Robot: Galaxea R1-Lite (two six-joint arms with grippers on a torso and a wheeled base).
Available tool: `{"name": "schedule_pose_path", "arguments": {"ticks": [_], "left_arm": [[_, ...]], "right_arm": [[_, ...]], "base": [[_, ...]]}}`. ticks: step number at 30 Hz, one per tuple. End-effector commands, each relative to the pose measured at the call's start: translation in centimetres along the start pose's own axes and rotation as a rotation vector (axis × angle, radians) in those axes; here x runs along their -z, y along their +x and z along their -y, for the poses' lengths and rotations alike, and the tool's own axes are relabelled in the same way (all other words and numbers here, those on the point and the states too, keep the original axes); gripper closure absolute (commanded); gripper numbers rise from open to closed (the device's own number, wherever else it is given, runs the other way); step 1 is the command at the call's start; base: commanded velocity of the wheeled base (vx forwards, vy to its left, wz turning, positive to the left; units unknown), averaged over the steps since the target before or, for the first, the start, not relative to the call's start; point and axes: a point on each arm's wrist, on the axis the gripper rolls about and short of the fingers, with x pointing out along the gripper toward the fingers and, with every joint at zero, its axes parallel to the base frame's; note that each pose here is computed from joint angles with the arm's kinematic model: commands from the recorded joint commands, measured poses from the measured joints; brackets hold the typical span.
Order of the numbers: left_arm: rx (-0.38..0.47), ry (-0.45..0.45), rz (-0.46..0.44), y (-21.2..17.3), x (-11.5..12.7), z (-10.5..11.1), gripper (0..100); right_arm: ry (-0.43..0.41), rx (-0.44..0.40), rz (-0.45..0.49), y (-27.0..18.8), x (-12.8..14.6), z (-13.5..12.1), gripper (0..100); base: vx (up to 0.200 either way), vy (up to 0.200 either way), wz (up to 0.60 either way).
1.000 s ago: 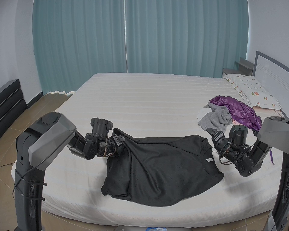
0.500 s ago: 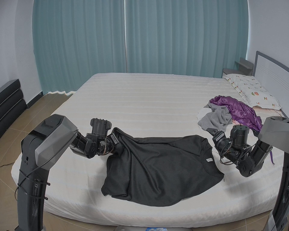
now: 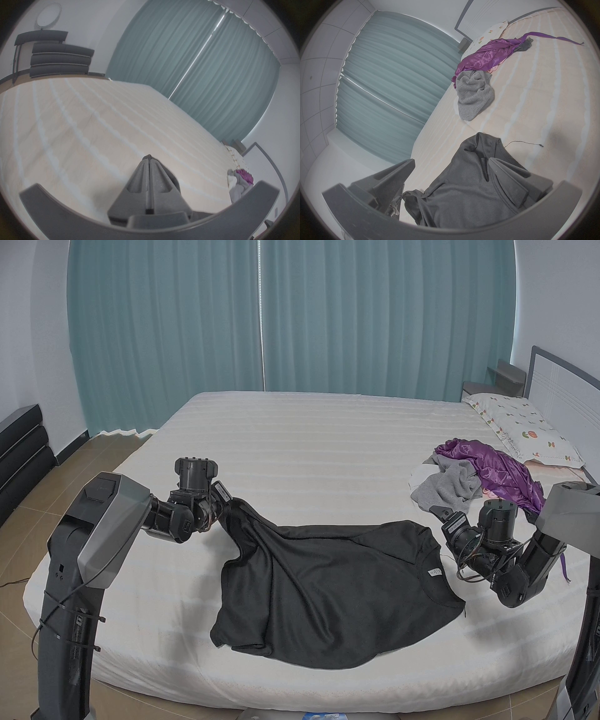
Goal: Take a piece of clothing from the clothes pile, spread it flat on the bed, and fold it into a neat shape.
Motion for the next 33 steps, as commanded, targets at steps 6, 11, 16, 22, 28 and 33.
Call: {"name": "schedule_pose_path", "arguments": {"ticks": [6,11,16,22,28,33], "left_arm": [[-0.07,-0.012,0.169,4.7,0.3,-1.5,100],[-0.041,-0.025,0.201,4.7,0.0,-1.2,100],[-0.041,-0.028,0.196,4.6,-0.1,-1.0,0],[-0.062,-0.019,0.151,2.6,-0.9,-0.9,0],[0.009,-0.062,0.02,-2.8,-2.3,-0.7,0],[0.061,-0.096,-0.085,-8.6,-3.1,-1.5,0]], "right_arm": [[0.003,-0.003,0.008,0.2,-0.2,0.1,0],[0.003,-0.023,0.019,0.2,-0.1,0.1,0],[0.003,-0.016,0.016,0.3,0.0,0.3,0],[0.003,-0.011,0.013,0.1,0.0,0.5,0],[0.012,-0.003,0.008,-0.2,0.1,0.6,0],[0.034,0.003,0.005,-0.7,0.1,0.7,0]], "base": [[0.0,0.0,0.0],[0.0,0.0,0.0],[0.0,0.0,0.0],[0.0,0.0,0.0],[0.0,0.0,0.0],[0.0,0.0,0.0]]}}
